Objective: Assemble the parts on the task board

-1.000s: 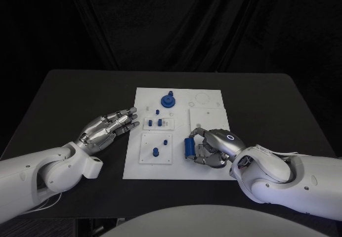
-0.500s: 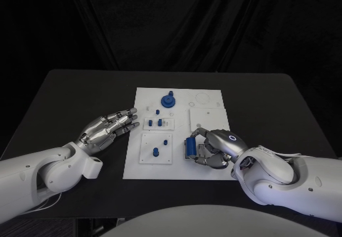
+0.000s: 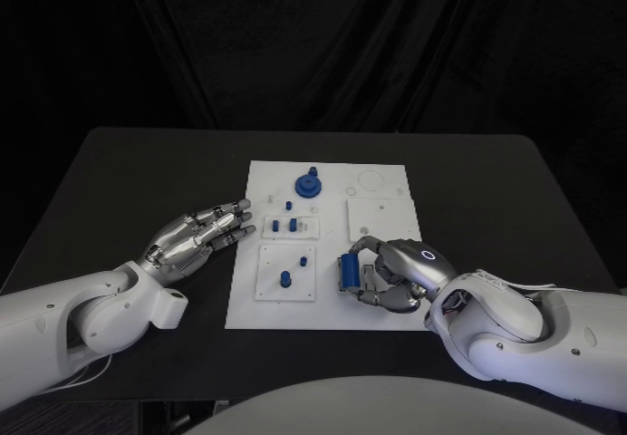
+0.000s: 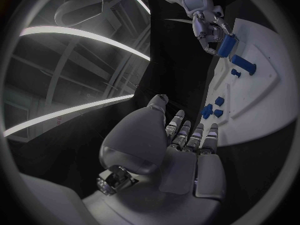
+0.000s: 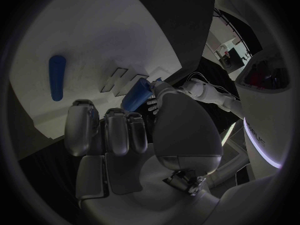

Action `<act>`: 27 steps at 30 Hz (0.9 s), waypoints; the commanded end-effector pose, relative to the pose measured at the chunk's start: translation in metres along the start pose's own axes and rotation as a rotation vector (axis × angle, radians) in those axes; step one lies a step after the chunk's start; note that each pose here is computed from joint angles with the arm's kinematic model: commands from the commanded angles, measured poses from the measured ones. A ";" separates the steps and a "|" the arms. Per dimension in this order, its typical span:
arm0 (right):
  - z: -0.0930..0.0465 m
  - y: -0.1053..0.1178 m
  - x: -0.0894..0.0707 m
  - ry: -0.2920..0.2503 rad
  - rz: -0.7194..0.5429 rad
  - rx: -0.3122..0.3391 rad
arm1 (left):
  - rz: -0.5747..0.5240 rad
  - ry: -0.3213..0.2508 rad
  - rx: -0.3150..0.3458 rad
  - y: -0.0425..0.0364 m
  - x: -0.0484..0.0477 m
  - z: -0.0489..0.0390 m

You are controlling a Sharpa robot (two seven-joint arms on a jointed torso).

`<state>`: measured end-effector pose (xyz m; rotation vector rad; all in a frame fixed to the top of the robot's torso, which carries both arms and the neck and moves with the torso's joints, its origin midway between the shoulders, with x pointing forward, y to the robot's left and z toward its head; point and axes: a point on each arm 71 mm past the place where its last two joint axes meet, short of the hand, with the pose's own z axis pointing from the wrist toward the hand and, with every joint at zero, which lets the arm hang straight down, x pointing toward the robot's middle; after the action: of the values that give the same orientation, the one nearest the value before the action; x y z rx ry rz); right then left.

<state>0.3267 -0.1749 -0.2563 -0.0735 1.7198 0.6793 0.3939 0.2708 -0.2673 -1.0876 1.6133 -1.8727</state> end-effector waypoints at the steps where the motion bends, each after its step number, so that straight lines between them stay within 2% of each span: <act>1: -0.001 -0.001 0.002 0.013 -0.003 0.018 | -0.014 0.012 0.006 0.0004 0.0015 -0.0002; 15: 0.001 -0.005 0.005 0.048 -0.037 0.047 | -0.015 0.012 -0.002 0.0009 0.0015 -0.0010; 27: 0.003 -0.006 0.007 0.052 -0.076 0.051 | -0.015 0.012 -0.003 0.0012 0.0015 -0.0008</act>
<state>0.3305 -0.1753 -0.2627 -0.1067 1.7611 0.6190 0.3931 0.2712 -0.2683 -1.0937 1.6242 -1.8689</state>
